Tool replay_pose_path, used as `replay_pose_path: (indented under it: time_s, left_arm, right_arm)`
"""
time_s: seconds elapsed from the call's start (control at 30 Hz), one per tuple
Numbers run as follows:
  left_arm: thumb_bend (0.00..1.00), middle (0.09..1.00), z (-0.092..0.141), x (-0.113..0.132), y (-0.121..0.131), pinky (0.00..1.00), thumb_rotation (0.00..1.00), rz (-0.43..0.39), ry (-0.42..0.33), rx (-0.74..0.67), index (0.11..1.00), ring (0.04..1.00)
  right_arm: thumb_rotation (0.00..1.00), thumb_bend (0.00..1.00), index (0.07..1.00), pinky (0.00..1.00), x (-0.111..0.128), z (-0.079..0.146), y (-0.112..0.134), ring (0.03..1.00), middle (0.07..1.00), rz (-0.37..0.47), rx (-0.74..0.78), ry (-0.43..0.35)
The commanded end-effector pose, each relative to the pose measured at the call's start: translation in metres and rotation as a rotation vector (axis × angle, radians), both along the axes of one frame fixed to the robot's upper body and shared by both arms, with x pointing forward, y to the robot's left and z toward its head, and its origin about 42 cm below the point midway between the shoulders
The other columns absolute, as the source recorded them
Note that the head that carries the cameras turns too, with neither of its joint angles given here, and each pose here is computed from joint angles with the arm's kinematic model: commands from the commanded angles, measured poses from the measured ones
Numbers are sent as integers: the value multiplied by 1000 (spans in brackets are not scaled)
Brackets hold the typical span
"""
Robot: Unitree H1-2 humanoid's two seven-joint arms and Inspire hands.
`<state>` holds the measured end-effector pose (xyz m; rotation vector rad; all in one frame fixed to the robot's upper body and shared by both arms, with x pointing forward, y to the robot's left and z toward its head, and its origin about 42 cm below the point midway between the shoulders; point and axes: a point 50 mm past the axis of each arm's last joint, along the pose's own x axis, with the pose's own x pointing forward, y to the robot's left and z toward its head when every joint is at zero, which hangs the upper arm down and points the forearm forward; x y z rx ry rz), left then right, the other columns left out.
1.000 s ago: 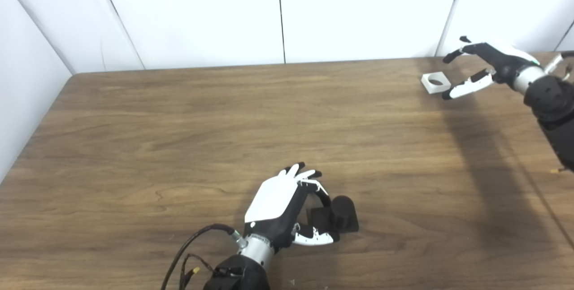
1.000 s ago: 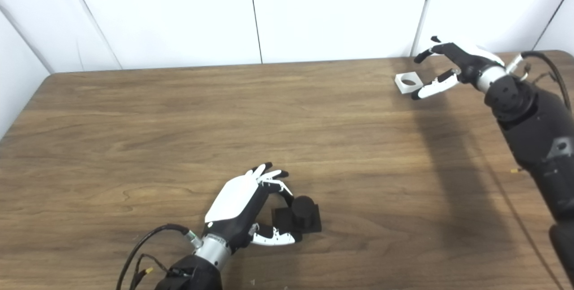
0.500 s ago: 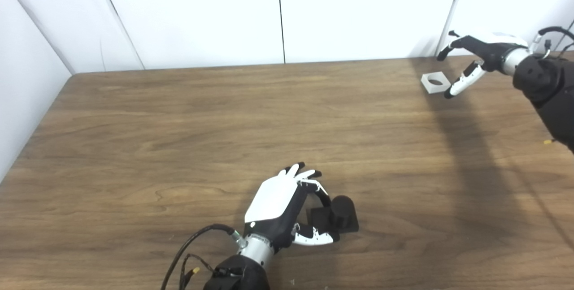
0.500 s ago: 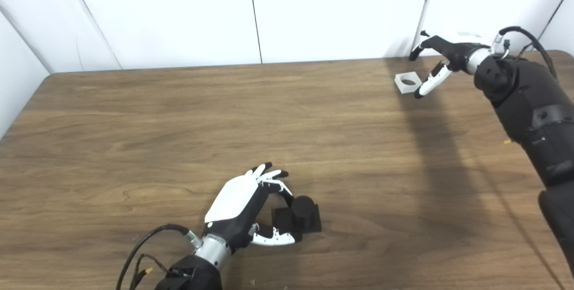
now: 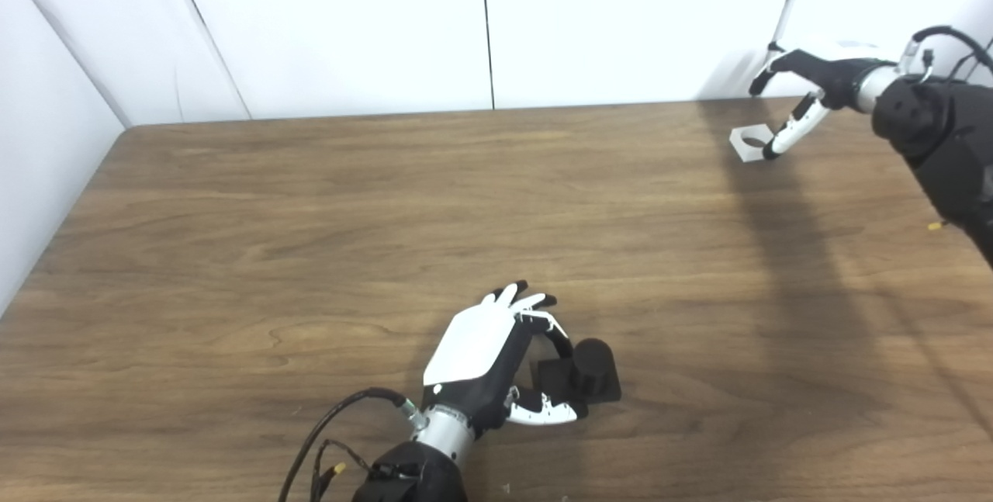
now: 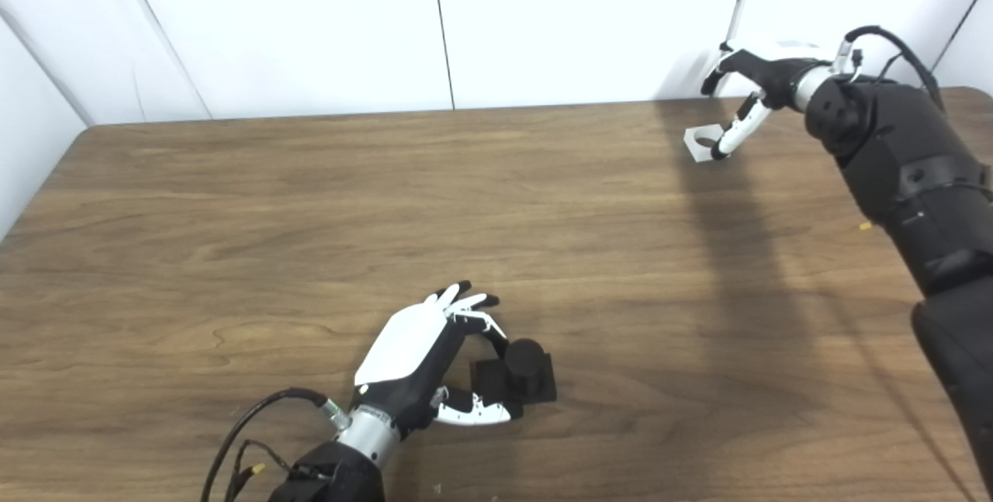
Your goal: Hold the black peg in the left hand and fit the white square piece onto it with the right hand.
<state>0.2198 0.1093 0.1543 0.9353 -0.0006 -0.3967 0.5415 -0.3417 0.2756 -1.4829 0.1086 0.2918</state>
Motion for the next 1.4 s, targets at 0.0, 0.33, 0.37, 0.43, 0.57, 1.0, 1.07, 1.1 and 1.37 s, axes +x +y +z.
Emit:
replay_pose_path:
  time_s: [0.0, 0.33, 0.37, 0.43, 0.57, 1.0, 1.07, 1.1, 1.37]
  left_arm:
    - [516, 901, -28, -10, 4, 1000, 70, 0, 117, 81, 487, 1000]
    - [515, 901, -27, -9, 2, 1000, 70, 1, 117, 82, 487, 1000]
    - [515, 900, -27, -9, 2, 1000, 70, 1, 116, 83, 487, 1000]
    - [515, 901, -27, -9, 2, 1000, 70, 4, 117, 80, 487, 1000]
    - [516, 901, -27, -9, 2, 1000, 69, 5, 119, 74, 487, 1000]
    - [516, 903, -25, -8, 0, 1000, 70, 11, 115, 68, 488, 1000]
    - [515, 904, -25, -8, -1, 1000, 70, 12, 114, 68, 488, 1000]
    - [515, 903, -25, -8, -1, 1000, 70, 11, 113, 67, 488, 1000]
    - [516, 904, -25, -7, -3, 1000, 70, 16, 118, 70, 487, 1000]
  right_arm:
    - [184, 854, 732, 1000, 14, 47, 9, 1000, 998, 44, -13, -107]
    - [184, 847, 679, 1000, 20, 40, 13, 1000, 985, 68, -68, -66]
    - [187, 848, 679, 1000, 20, 39, 13, 1000, 982, 70, -75, -63]
    - [186, 849, 675, 1000, 20, 38, 14, 1000, 977, 75, -88, -55]
    - [194, 852, 673, 1000, 21, 34, 13, 1000, 972, 79, -117, -47]
    - [183, 849, 673, 1000, 24, 30, 10, 1000, 970, 62, -123, -47]
    - [185, 846, 672, 1000, 24, 30, 9, 1000, 970, 57, -126, -46]
    - [184, 844, 671, 1000, 24, 30, 9, 1000, 971, 56, -124, -45]
    - [177, 840, 661, 1000, 26, 35, 8, 1000, 971, 57, -107, -54]
